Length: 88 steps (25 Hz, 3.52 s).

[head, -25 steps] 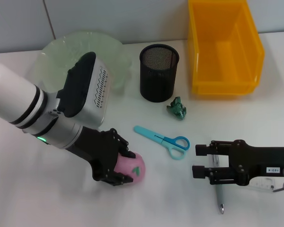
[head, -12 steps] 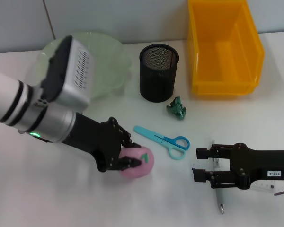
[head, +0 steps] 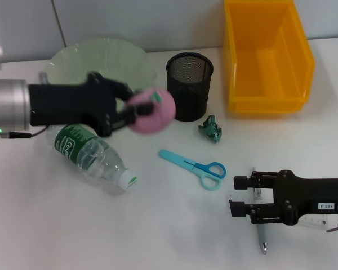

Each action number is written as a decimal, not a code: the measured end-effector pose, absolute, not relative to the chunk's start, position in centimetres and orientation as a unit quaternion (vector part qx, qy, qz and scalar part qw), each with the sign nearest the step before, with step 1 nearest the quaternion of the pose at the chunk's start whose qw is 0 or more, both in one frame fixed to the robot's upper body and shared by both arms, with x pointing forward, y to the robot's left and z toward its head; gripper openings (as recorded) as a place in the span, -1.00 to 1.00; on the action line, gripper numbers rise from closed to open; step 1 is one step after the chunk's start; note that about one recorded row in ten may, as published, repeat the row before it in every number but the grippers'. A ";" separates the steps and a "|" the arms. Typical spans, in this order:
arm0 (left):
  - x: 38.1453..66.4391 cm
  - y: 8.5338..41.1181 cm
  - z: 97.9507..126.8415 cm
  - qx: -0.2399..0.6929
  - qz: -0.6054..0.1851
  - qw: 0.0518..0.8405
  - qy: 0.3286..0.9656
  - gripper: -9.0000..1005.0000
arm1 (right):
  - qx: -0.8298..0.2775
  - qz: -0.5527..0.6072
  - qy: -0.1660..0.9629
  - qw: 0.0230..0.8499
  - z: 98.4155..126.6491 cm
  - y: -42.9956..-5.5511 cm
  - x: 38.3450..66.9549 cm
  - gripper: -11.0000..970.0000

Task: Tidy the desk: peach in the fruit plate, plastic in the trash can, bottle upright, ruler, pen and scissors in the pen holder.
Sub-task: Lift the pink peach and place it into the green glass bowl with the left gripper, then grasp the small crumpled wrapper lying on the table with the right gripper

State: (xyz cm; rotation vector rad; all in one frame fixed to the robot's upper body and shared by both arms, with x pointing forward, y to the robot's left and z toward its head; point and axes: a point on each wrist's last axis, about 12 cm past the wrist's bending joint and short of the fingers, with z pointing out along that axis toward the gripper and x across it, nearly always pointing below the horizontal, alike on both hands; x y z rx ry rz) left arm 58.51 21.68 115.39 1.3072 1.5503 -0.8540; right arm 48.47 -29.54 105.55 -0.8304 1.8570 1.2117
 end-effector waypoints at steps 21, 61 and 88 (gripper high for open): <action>62.4 23.2 107.1 0.187 -0.221 0.600 0.746 -0.77 | -0.335 0.473 0.722 0.378 105.8 -29.2 48.9 0.56; 54.3 25.7 109.8 0.270 -0.521 0.466 0.663 0.60 | -0.336 0.470 0.723 0.378 106.0 -29.7 48.9 0.57; 49.9 24.2 106.3 0.422 -0.503 0.373 0.656 0.60 | -0.371 0.392 0.796 0.274 113.4 -28.3 54.8 0.56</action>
